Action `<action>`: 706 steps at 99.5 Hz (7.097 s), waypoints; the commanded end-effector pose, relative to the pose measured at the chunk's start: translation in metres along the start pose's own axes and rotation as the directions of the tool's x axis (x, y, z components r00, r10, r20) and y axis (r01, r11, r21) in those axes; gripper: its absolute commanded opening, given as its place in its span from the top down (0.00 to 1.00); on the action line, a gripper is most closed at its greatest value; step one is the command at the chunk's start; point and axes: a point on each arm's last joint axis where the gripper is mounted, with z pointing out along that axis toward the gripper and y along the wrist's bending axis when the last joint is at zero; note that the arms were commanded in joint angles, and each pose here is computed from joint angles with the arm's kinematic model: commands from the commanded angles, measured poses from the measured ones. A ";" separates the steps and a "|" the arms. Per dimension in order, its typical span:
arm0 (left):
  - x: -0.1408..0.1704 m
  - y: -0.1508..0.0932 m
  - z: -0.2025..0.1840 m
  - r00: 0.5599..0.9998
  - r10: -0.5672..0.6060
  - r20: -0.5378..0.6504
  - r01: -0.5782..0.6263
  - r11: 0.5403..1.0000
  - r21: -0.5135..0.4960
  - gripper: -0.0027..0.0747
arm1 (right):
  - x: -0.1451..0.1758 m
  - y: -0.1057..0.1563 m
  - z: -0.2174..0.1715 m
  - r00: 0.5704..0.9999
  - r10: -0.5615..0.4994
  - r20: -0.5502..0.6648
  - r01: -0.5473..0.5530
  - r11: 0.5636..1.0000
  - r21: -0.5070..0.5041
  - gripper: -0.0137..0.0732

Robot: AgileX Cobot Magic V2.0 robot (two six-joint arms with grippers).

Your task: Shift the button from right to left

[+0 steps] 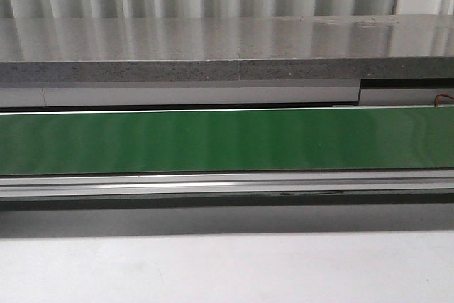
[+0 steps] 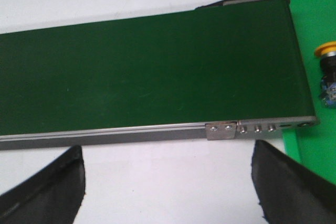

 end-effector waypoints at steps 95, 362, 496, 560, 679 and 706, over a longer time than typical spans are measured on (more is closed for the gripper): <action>-0.001 -0.001 -0.002 0.995 -0.013 0.095 0.012 1.000 0.007 0.99 | -0.061 -0.162 0.151 0.977 0.188 -0.100 -0.127 0.893 0.432 0.11; -0.001 -0.001 -0.002 0.995 -0.013 0.095 0.012 1.000 0.007 0.99 | -0.093 -0.046 0.128 0.997 0.019 -0.069 -0.009 0.990 0.144 0.09; -0.001 -0.001 -0.002 0.995 -0.013 0.095 0.012 1.000 0.007 0.99 | 0.060 -0.018 -0.058 0.897 -0.191 0.397 0.168 0.981 0.094 0.92; -0.001 -0.001 -0.002 0.995 -0.013 0.095 0.012 1.000 0.007 0.99 | 0.060 -0.018 -0.058 0.897 -0.191 0.397 0.168 0.981 0.094 0.92; -0.146 0.005 0.054 0.904 -0.196 -0.380 0.213 0.977 0.003 0.99 | 0.060 -0.018 -0.058 0.897 -0.191 0.397 0.168 0.981 0.094 0.92; -0.151 0.005 0.091 0.828 -0.184 -0.529 0.210 0.978 -0.011 0.99 | 0.060 -0.018 -0.058 0.897 -0.191 0.397 0.168 0.981 0.094 0.92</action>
